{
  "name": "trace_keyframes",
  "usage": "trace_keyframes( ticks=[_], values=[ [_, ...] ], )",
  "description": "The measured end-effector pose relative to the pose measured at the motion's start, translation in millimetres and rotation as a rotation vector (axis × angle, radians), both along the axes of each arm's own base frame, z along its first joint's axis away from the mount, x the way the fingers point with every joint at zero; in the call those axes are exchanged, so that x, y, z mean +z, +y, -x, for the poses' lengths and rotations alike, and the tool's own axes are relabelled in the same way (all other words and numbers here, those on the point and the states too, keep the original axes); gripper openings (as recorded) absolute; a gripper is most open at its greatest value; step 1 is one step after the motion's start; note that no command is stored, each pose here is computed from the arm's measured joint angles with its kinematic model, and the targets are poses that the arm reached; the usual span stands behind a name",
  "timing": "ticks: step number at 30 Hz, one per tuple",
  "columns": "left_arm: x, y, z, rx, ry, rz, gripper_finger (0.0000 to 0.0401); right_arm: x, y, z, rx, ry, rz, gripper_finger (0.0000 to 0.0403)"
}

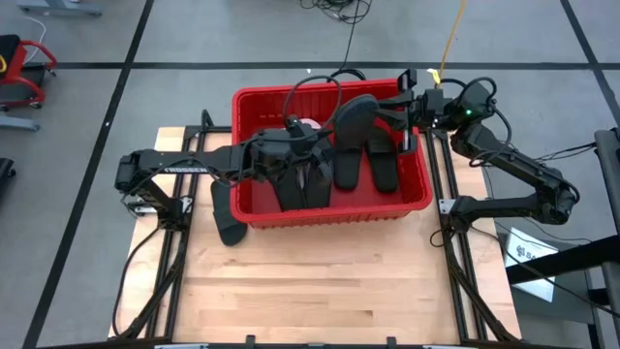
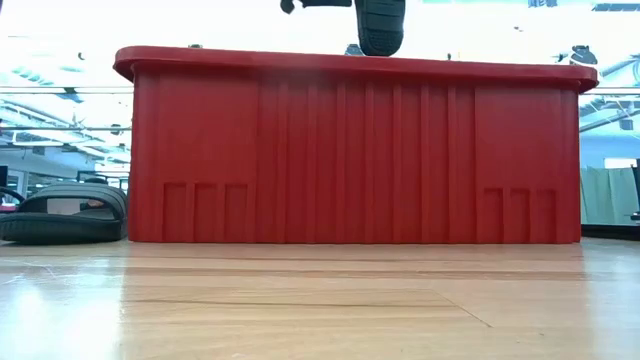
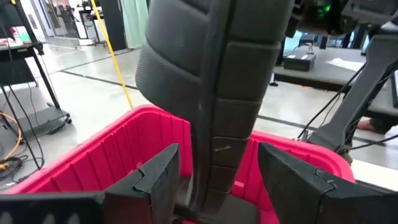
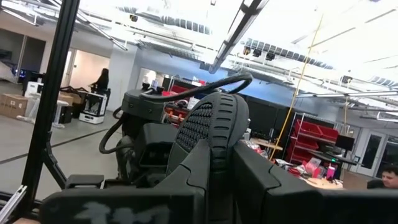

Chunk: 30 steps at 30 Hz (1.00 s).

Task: Pick and place slides into bin
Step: Put the black slide into the red bin

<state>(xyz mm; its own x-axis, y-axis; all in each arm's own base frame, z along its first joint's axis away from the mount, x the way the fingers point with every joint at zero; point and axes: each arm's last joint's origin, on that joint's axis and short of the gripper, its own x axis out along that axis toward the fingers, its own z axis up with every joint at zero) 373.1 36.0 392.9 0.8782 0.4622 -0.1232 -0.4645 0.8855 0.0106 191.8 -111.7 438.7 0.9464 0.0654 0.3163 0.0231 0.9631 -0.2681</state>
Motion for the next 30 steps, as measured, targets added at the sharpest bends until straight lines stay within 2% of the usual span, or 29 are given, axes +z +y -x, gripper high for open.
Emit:
trace_keyframes(
  ticks=[8,17,27,30],
  values=[
    [0,2,0,-0.001,0.032,-0.057,0.0214,0,0,0,0.002,0.001,0.0,0.0033],
    [1,9,0,-0.001,0.002,-0.025,0.0214,0,1,0,0.02,0.002,0.01,0.0033],
    [-9,8,-19,-0.012,-0.024,-0.123,0.0214,2,1,1,0.023,-0.019,0.024,0.0033],
    [-9,6,-19,0.006,-0.014,-0.141,0.0196,2,1,1,0.023,-0.021,0.025,0.0033]
  ],
)
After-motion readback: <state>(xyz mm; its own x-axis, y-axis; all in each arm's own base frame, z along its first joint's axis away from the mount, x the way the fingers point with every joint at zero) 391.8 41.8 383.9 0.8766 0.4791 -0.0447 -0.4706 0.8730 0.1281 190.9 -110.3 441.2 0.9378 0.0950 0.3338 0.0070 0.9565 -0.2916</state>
